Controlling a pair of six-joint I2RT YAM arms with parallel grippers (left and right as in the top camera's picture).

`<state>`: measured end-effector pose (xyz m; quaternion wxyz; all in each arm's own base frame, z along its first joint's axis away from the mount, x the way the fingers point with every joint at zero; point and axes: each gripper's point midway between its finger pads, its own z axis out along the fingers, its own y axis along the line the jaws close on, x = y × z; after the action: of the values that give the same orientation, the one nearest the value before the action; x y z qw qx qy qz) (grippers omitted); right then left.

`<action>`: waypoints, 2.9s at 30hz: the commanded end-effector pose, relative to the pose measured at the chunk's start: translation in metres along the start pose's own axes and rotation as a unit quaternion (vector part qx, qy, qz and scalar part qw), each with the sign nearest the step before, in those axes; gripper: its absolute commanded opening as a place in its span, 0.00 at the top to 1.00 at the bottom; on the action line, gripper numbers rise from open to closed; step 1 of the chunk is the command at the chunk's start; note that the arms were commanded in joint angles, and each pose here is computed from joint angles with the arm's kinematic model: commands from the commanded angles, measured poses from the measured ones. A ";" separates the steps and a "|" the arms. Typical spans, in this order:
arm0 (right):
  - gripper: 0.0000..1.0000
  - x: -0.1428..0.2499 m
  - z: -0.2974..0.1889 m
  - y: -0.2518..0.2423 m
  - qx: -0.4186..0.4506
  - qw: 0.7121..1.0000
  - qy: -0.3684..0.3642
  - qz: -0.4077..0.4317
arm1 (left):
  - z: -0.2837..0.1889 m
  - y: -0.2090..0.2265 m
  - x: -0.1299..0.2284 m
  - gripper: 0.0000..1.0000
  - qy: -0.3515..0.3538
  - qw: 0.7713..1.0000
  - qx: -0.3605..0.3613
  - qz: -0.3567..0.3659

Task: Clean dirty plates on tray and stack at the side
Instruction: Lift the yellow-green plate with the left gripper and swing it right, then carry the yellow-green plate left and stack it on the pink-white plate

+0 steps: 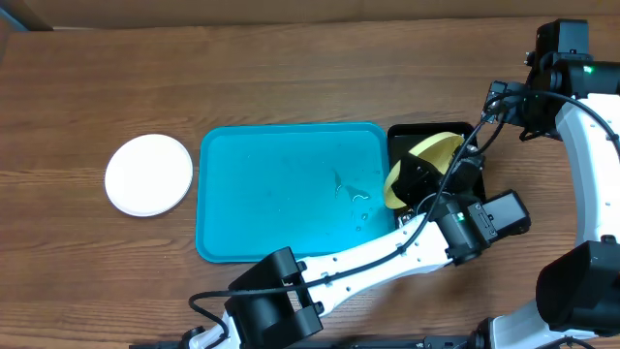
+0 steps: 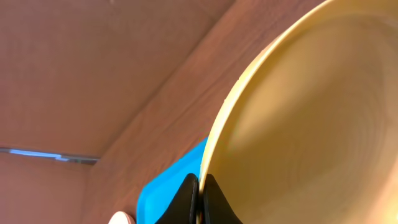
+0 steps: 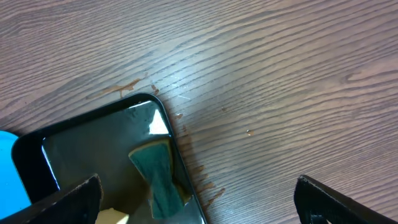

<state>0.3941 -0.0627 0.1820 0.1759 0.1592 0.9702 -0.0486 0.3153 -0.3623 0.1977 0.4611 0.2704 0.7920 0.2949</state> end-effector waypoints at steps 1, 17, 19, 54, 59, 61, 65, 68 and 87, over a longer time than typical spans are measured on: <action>0.00 -0.006 -0.007 0.001 0.000 1.000 -0.014 0.002 | -0.001 0.009 -0.006 0.96 0.000 0.999 0.007 -0.032; 0.00 -0.006 -0.007 0.001 0.000 1.000 -0.014 0.002 | 0.059 0.018 0.025 0.96 0.197 0.889 0.342 -0.231; 0.00 -0.006 -0.007 0.001 0.000 1.000 -0.014 0.002 | 0.062 0.031 0.028 0.96 0.212 0.861 0.387 -0.253; 0.00 -0.006 -0.007 0.001 0.000 1.000 -0.014 0.002 | 0.153 0.290 0.324 0.96 0.514 0.697 0.131 -0.483; 0.00 -0.006 -0.007 0.001 0.000 1.000 -0.014 0.002 | 0.148 0.309 0.371 0.96 0.549 0.656 0.059 -0.514; 0.00 -0.006 -0.007 0.001 0.000 1.000 -0.014 0.002 | 0.147 0.316 0.389 0.96 0.556 0.641 0.031 -0.528; 0.00 -0.006 -0.007 0.001 0.000 1.000 -0.014 0.002 | 0.150 0.330 0.421 0.96 0.552 0.619 0.002 -0.559; 0.00 -0.006 -0.007 0.001 0.000 1.000 -0.014 0.002 | 0.150 0.335 0.441 0.96 0.550 0.602 -0.014 -0.578; 0.00 -0.006 -0.007 0.001 0.000 1.000 -0.014 0.002 | 0.180 0.284 0.314 0.04 0.322 0.622 0.372 -0.609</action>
<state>0.3940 -0.0627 0.1819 0.1756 0.1594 0.9703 -0.0488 0.3652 0.1459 0.1197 0.0704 -0.3334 0.9235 -0.1765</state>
